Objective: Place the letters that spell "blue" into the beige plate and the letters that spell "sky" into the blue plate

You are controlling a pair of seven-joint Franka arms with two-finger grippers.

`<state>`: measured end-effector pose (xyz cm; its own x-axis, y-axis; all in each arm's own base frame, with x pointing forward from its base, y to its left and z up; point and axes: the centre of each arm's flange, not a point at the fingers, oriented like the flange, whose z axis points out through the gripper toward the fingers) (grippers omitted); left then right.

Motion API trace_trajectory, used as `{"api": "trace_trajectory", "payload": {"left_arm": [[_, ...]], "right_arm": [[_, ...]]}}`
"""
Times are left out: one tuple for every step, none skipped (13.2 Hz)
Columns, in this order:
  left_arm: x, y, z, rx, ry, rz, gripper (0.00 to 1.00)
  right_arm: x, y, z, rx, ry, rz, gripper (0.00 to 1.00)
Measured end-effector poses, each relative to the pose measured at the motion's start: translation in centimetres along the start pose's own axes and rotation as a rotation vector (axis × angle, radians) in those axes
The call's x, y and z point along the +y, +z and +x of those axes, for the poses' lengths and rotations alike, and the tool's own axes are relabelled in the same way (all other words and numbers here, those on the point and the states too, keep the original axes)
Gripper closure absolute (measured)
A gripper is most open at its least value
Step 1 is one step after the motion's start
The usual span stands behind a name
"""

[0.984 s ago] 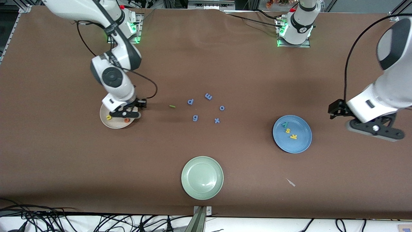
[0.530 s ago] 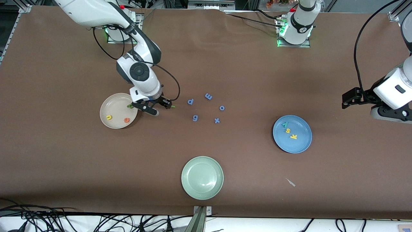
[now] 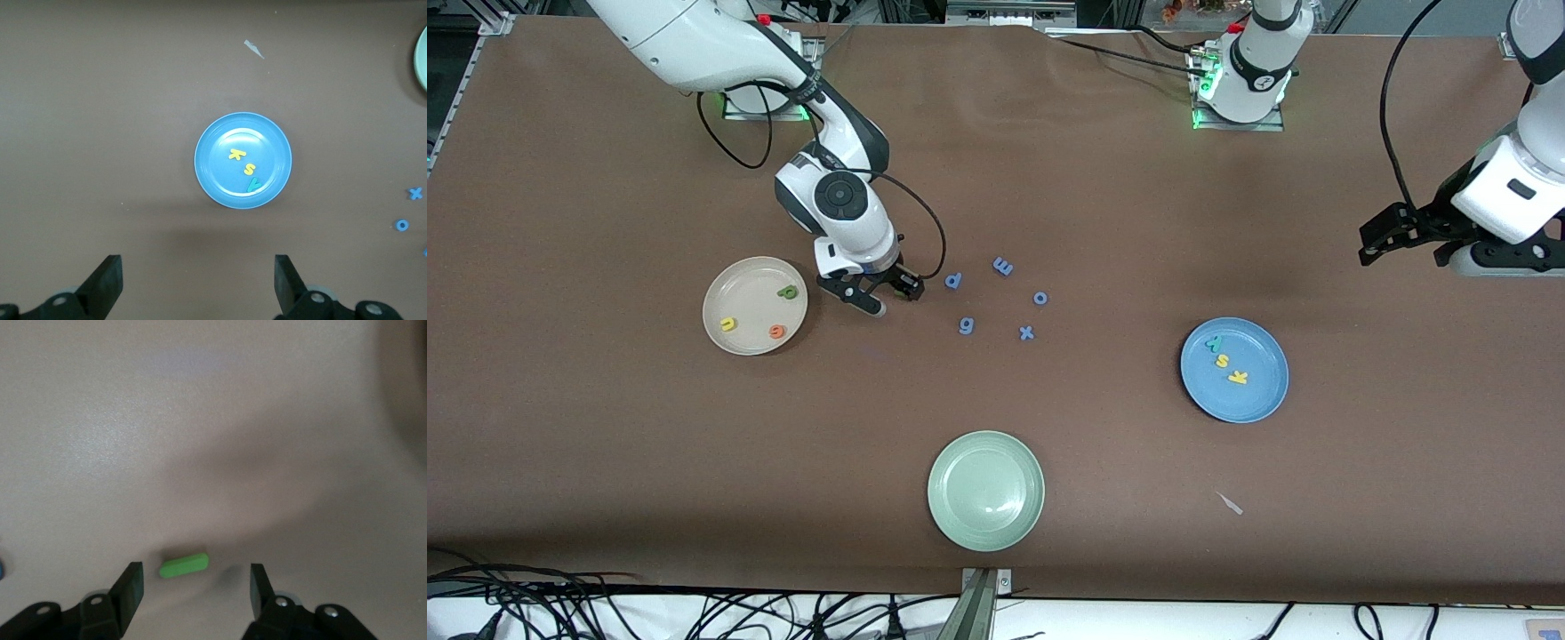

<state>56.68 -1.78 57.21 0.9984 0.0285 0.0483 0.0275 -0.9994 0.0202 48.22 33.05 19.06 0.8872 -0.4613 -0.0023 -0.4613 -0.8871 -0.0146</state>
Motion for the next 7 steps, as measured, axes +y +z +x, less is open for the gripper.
{"api": "trace_trajectory", "payload": {"left_arm": [[-0.3,-0.1,0.0,0.001,-0.008,-0.006,0.0],[-0.7,0.0,0.0,-0.002,-0.017,-0.006,0.0],[-1.1,0.0,-0.1,-0.014,-0.024,-0.005,0.0],[-1.4,0.1,-0.3,-0.031,-0.03,-0.004,0.0],[-1.6,0.1,-0.4,-0.045,-0.033,-0.003,0.0],[-1.7,0.1,-0.5,-0.051,-0.035,-0.003,0.0],[-1.8,0.1,-0.5,-0.053,-0.036,-0.003,0.0]], "right_arm": [[0.0,0.1,0.0,0.005,-0.008,-0.002,0.27],[0.0,0.2,0.0,0.006,-0.01,-0.001,0.27],[-0.1,0.3,0.0,0.006,-0.01,0.006,0.27],[-0.2,0.5,0.1,0.004,-0.009,0.019,0.28],[-0.4,0.8,0.1,0.001,-0.008,0.033,0.28],[-0.5,1.1,0.1,-0.003,-0.008,0.042,0.28],[-0.6,1.4,0.0,-0.007,-0.009,0.047,0.3]]}}
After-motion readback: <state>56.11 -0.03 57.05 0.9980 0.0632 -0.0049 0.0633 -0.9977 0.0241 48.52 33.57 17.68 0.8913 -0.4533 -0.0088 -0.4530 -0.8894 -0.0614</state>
